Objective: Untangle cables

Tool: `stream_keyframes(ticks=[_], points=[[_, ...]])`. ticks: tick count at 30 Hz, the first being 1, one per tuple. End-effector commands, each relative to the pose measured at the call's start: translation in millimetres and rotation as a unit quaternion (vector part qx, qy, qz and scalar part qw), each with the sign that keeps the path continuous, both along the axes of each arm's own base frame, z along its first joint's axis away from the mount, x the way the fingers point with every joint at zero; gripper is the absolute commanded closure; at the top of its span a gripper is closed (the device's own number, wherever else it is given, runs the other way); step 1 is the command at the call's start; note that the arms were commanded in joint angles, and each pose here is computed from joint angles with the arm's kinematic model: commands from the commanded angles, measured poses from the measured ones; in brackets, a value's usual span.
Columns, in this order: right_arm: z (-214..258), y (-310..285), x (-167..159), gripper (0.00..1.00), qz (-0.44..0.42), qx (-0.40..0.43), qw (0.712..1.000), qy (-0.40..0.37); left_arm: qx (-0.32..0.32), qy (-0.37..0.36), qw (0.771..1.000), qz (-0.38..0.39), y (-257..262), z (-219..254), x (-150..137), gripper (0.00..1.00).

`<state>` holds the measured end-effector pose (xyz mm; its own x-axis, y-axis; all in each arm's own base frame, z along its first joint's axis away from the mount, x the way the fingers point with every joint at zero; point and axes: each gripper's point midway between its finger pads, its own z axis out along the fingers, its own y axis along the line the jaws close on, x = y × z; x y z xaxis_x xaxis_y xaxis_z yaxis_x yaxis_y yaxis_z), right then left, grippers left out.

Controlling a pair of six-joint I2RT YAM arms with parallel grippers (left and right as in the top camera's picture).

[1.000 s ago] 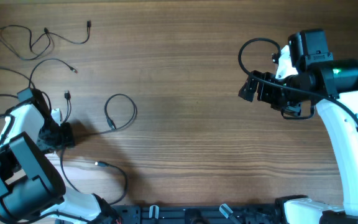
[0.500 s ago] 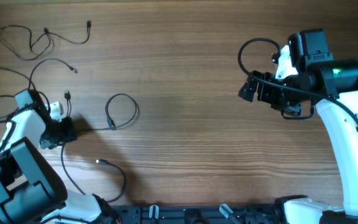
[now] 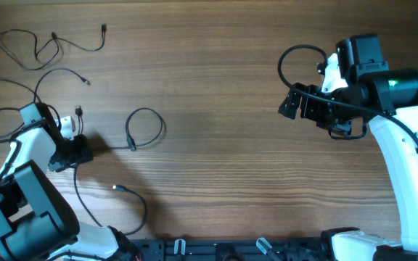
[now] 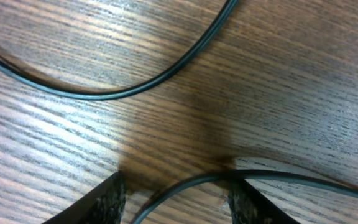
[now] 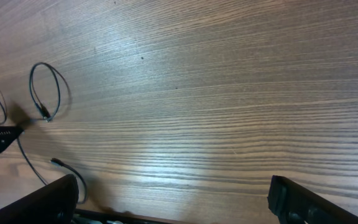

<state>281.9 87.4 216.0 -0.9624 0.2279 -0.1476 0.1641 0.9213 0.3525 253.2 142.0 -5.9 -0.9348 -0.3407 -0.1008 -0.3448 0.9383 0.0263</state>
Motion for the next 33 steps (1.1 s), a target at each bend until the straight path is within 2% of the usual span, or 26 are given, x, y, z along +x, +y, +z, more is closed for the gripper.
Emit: stream_keyframes(ticks=[1,2,3,4,5,9,12,13,17,19,21,25,27,30,31,33], points=[[-2.2,1.7,0.2,0.0,0.008,0.0,1.0,0.001,0.013,0.075,0.997,0.004,1.4,-26.8,-36.7,0.59],[-2.2,1.7,0.1,0.0,0.008,0.0,1.0,0.001,0.011,0.077,0.997,0.004,0.1,-29.0,-38.6,0.62],[-2.2,1.7,0.1,0.0,0.008,0.0,1.0,0.001,0.008,0.079,0.997,0.004,-1.5,-31.8,-40.1,0.7],[-2.3,1.7,-0.1,0.0,0.008,0.0,1.0,0.001,0.004,0.081,0.997,0.004,-3.0,-34.1,-40.8,0.8],[-2.4,1.7,-0.3,0.0,0.008,0.0,1.0,0.002,0.002,0.082,0.997,0.004,-3.5,-35.4,-41.2,0.96],[-2.4,1.7,-0.6,0.0,0.008,0.0,1.0,0.003,0.002,0.065,0.997,0.038,-2.2,-35.4,-34.3,0.96],[-2.5,1.6,-1.1,0.0,0.008,0.0,1.0,0.004,-0.069,-0.005,0.996,0.052,-18.6,-21.5,2.3,0.96],[-2.6,1.6,-1.3,0.0,0.008,0.0,1.0,0.004,-0.103,-0.04,0.991,0.072,-24.5,-8.1,22.4,0.96],[-2.7,1.6,-1.9,0.0,0.008,0.0,1.0,0.005,-0.264,-0.128,0.942,0.161,-55.7,64.1,80.1,0.96],[-2.8,1.5,-2.1,0.0,0.007,0.0,1.0,0.006,-0.342,-0.178,0.913,0.131,-78.9,113.6,96.0,0.96],[-2.7,1.6,-2.1,0.0,0.007,0.001,1.0,0.006,-0.378,-0.231,0.89,0.104,-91.6,162.9,104.1,0.96],[0.5,10.4,-2.4,0.0,0.014,0.027,1.0,0.006,-0.369,-0.343,0.86,0.074,-102.5,262.0,96.7,0.96],[3.0,15.6,-1.2,0.0,0.018,0.042,0.999,0.003,-0.348,-0.42,0.837,0.055,-109.6,317.1,83.7,0.96],[5.2,20.2,-0.7,0.0,0.022,0.056,0.998,0.001,-0.315,-0.505,0.804,0.011,-122.1,374.8,61.2,0.96],[5.3,20.2,-0.4,0.0,0.022,0.056,0.998,0.0,-0.3,-0.52,0.8,0.007,-122.5,383.5,56.0,0.96],[5.4,20.3,-0.2,0.0,0.022,0.056,0.998,0.0,-0.266,-0.518,0.812,0.044,-112.7,377.2,49.9,0.96]])
